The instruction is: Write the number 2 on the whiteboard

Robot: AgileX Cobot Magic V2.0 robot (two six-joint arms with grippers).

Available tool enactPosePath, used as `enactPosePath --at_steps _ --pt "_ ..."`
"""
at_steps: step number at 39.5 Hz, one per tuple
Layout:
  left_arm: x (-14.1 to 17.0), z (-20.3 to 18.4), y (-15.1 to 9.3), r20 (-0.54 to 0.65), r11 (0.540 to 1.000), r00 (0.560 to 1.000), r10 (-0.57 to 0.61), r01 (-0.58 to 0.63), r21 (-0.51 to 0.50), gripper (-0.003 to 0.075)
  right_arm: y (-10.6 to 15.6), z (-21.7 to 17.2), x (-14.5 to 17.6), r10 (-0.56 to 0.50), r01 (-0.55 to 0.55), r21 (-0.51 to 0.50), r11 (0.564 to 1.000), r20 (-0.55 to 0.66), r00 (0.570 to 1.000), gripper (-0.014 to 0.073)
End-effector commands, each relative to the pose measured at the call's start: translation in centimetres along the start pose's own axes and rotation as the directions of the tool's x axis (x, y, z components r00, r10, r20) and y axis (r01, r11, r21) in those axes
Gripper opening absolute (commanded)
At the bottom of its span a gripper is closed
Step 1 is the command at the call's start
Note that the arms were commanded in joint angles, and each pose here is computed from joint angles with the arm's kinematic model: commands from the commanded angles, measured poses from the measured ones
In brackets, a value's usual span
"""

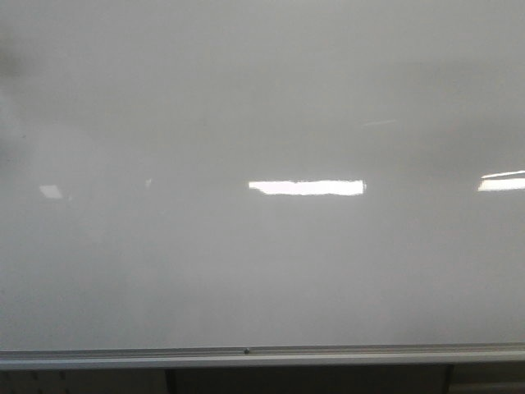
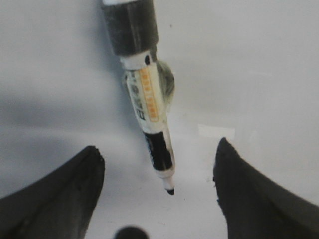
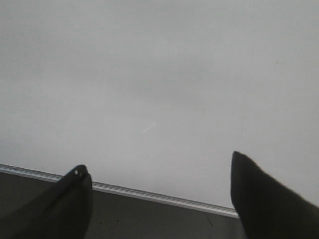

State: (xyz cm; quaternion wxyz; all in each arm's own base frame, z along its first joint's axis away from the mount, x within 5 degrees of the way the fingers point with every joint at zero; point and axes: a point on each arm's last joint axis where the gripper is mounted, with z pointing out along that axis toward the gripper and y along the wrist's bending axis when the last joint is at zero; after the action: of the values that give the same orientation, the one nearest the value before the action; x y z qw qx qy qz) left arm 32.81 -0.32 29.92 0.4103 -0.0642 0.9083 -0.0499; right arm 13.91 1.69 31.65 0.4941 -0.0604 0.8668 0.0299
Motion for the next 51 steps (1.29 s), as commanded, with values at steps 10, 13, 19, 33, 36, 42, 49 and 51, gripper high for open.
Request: enactPosePath --at_steps 10,13,19,33,36,42,49,51 --pt "-2.4 0.9 -0.2 0.172 1.000 0.985 -0.021 0.018 0.019 0.0461 0.0 -0.6 -1.6 -0.017 0.017 0.004 1.000 0.096 0.995 0.0592" --pt "-2.3 1.2 -0.2 0.167 1.000 0.986 -0.021 0.018 0.017 0.0454 0.0 -0.6 -1.6 -0.017 0.017 0.004 1.000 0.097 0.995 0.0592" --pt "-2.1 1.6 -0.1 0.157 1.000 0.987 -0.021 0.019 0.016 0.0361 0.0 -0.6 -1.6 -0.017 0.017 0.004 1.000 0.099 0.995 0.0592" --pt "-2.0 1.6 -0.1 0.142 1.000 0.990 -0.014 0.012 0.013 0.0004 0.0 -0.6 -1.6 -0.017 0.017 0.004 1.000 0.097 0.995 0.0592" --pt "-1.9 1.2 -0.1 0.119 0.999 0.992 0.043 -0.044 0.006 -0.0019 0.0 -0.6 -1.6 -0.017 0.017 0.004 1.000 0.091 0.996 0.0592" --pt "-1.7 -1.0 -0.6 -0.020 0.973 0.973 0.228 -0.228 0.020 -0.0019 0.0 -0.7 -1.3 -0.012 0.012 -0.003 1.000 0.046 0.999 0.0592" --pt "-1.1 -4.4 -2.6 -0.105 0.888 0.883 0.457 -0.445 0.119 -0.0019 0.1 -1.1 -1.6 -0.015 0.015 -0.009 1.000 -0.032 0.999 0.0592" --pt "-0.7 -5.4 -3.6 -0.105 0.847 0.845 0.525 -0.506 0.164 -0.0019 0.1 -1.3 -1.7 -0.030 0.029 -0.015 0.999 -0.059 0.998 0.0592"
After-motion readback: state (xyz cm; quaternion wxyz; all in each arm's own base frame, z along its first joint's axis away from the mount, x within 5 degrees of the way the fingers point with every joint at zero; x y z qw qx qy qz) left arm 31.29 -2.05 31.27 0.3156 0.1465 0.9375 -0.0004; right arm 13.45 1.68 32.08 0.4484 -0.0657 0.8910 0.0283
